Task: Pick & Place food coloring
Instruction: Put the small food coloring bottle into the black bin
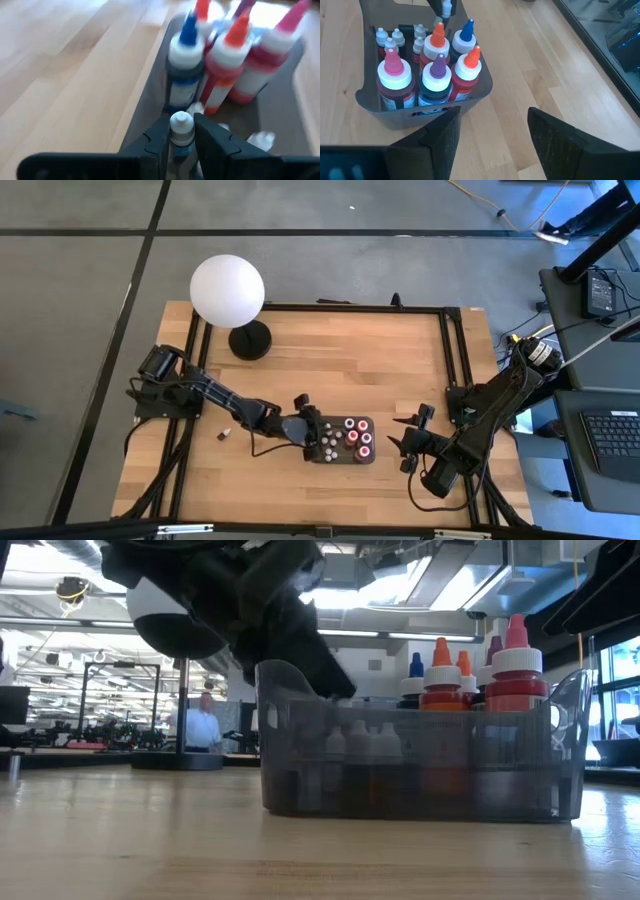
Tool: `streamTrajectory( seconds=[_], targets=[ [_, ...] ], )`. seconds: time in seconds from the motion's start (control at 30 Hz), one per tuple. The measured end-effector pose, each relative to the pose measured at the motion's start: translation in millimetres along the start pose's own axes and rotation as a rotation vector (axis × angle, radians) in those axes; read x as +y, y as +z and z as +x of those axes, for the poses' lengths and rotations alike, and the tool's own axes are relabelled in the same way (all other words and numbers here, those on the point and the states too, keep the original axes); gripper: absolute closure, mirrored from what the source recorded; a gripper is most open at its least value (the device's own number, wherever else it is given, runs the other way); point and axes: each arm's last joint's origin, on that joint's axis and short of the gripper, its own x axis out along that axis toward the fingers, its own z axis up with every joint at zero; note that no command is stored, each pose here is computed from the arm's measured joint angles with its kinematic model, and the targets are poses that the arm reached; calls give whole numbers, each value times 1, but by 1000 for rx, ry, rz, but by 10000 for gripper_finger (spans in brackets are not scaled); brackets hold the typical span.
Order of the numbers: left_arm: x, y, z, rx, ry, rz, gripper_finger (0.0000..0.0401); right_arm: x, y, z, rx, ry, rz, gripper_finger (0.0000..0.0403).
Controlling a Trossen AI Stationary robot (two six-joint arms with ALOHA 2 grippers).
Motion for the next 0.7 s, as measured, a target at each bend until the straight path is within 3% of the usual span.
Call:
streamTrajectory(
  seconds=[0.2, 0.4, 0.7],
  targets=[
    [-3, 7, 0, -60, -47, 21, 330, 0, 0, 0, 0, 0, -1, 170],
    [2, 12, 2, -91, -25, 2, 325, 0, 0, 0, 0, 0, -1, 170],
    [3, 1, 23, -101, -67, 30, 332, 0, 0, 0, -4, -3, 0, 170]
  ],
)
